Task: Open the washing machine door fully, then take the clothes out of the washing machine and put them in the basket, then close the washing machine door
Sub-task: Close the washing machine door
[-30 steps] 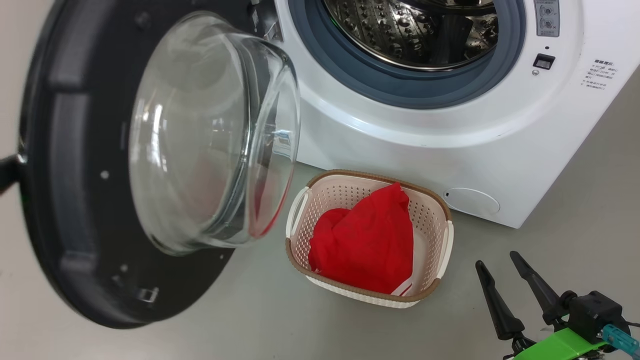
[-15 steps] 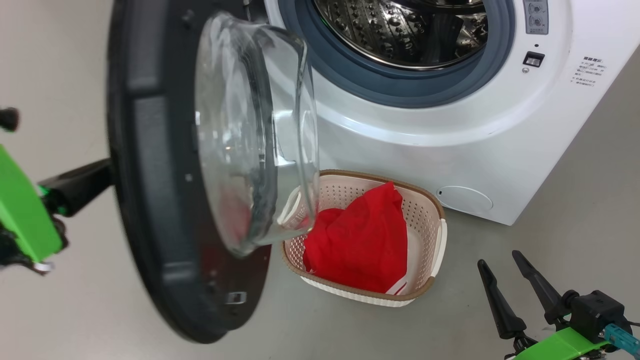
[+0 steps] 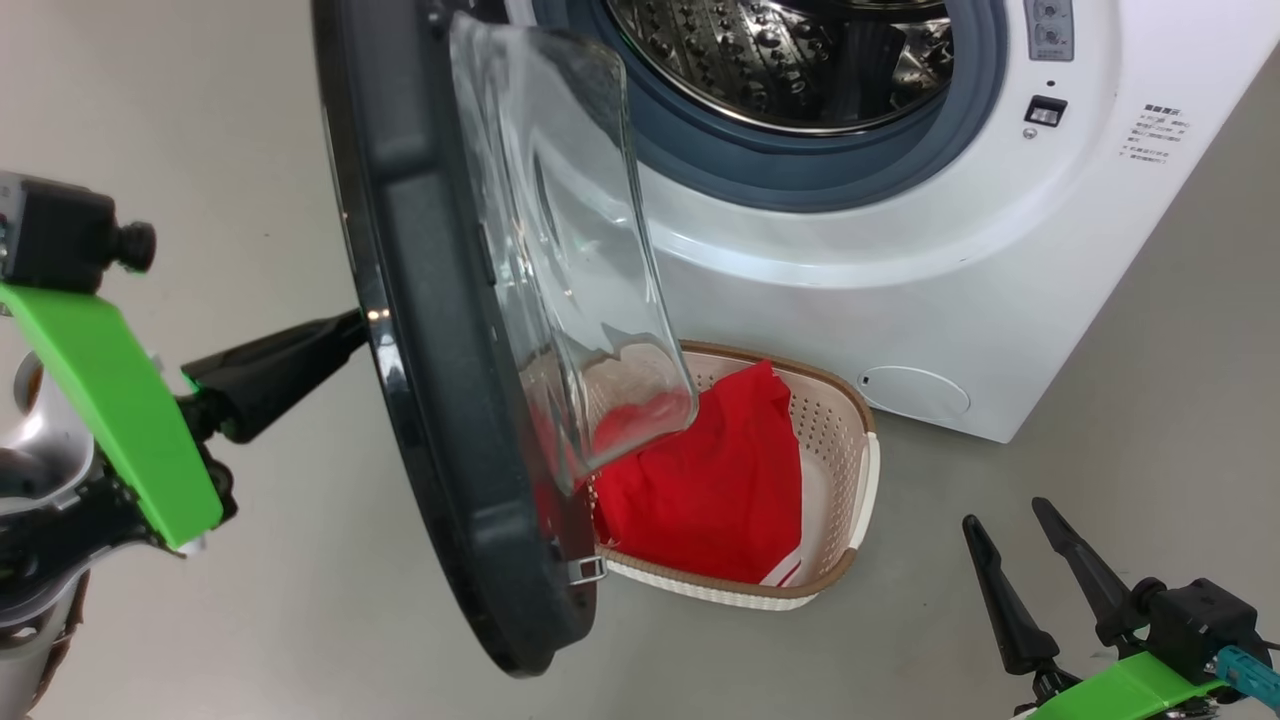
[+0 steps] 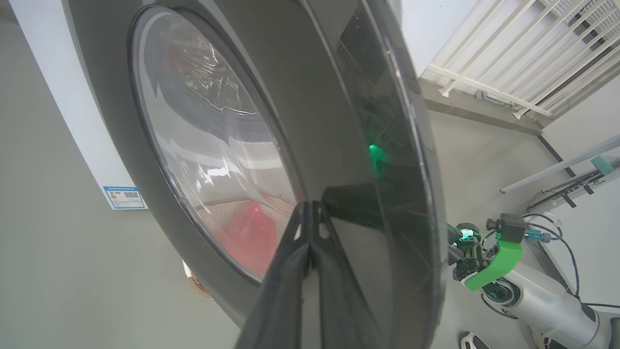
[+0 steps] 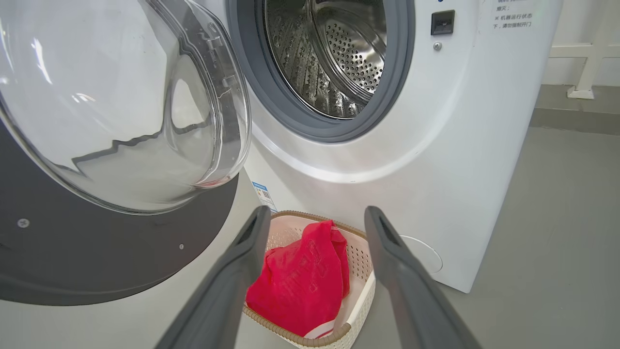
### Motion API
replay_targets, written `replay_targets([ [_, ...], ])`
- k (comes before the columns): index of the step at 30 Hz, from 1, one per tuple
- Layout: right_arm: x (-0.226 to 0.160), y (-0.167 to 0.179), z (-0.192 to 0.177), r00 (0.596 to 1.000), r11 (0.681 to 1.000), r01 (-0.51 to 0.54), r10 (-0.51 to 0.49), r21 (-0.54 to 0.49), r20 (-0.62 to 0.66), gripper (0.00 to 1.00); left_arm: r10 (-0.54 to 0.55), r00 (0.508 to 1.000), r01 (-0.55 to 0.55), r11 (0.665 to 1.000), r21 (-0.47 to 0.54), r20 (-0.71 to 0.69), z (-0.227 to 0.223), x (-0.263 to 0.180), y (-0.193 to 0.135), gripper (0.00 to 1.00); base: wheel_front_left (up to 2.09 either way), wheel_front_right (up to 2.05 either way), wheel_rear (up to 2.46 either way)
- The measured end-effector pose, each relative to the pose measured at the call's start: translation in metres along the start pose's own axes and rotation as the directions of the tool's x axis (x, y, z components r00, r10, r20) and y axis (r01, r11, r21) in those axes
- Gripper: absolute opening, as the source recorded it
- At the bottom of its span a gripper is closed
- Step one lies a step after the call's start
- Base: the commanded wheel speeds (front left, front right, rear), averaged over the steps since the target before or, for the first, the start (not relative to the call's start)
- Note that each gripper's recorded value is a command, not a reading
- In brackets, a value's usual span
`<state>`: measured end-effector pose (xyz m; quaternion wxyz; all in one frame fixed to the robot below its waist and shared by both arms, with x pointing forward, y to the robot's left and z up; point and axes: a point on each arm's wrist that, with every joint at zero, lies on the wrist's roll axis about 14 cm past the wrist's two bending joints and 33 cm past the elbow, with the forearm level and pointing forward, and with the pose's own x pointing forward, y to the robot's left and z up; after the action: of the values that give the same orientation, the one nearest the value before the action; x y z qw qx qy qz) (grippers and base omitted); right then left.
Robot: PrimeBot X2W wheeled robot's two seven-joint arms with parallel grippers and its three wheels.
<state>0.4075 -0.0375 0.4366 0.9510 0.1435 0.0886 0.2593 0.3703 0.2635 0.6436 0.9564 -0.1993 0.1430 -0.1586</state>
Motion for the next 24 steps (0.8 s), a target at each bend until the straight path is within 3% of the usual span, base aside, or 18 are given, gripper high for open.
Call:
replay_targets([
  [10,-0.002,-0.001,0.004,1.0,1.0,0.011,-0.011,0.0,0.012,1.0,0.034,0.997,-0.032,0.999,-0.045,0.064,0.001,-0.003,0.015,0.0,0.0,0.0,0.0],
  [24,-0.006,0.006,0.013,0.999,1.0,0.009,-0.009,-0.005,0.038,1.0,0.182,0.964,-0.137,0.966,-0.221,0.194,-0.027,-0.031,0.059,0.0,0.0,0.0,0.0],
])
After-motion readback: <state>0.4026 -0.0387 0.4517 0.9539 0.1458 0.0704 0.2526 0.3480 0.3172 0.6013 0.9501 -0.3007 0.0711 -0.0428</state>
